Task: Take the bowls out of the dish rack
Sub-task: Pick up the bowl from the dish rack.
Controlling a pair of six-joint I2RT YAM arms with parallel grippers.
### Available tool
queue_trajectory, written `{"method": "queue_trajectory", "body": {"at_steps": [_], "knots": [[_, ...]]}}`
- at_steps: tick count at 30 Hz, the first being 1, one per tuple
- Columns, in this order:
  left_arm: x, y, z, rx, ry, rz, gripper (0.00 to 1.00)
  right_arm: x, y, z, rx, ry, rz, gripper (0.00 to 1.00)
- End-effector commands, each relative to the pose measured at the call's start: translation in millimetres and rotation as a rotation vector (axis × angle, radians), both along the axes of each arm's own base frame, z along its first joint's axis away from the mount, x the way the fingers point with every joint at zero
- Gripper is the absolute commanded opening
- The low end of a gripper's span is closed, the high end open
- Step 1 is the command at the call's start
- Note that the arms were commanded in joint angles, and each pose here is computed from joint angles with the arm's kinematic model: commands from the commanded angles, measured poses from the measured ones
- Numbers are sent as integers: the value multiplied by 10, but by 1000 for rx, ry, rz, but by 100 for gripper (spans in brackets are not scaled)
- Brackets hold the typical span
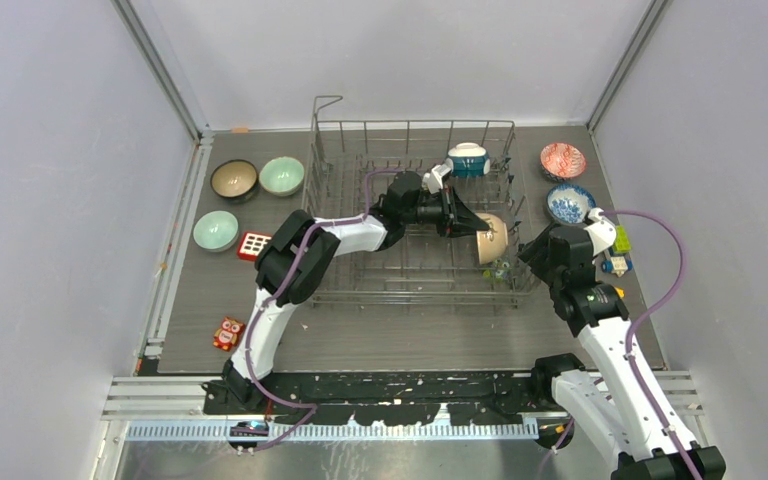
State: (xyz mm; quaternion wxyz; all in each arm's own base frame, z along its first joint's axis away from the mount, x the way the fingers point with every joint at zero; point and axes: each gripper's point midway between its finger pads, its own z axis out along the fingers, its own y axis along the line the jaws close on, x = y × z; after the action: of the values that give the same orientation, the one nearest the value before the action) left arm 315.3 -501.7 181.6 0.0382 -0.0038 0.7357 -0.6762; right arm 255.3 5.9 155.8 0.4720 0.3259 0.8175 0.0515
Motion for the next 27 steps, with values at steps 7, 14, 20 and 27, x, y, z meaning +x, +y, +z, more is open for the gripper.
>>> {"method": "queue_trajectory", "body": {"at_steps": [7,14,20,27], "knots": [[-385,421,1813,-490,-395,-144,0,93,23,32,6,-29,4,44],[-377,520,1882,-517,-426,-163,0,88,21,17,4,-27,3,36],[-364,588,1837,-519,-424,-177,0,87,7,11,-1,-23,-2,34],[-454,648,1830,-532,-463,-212,0,80,-1,-46,-5,-5,-7,35]]}}
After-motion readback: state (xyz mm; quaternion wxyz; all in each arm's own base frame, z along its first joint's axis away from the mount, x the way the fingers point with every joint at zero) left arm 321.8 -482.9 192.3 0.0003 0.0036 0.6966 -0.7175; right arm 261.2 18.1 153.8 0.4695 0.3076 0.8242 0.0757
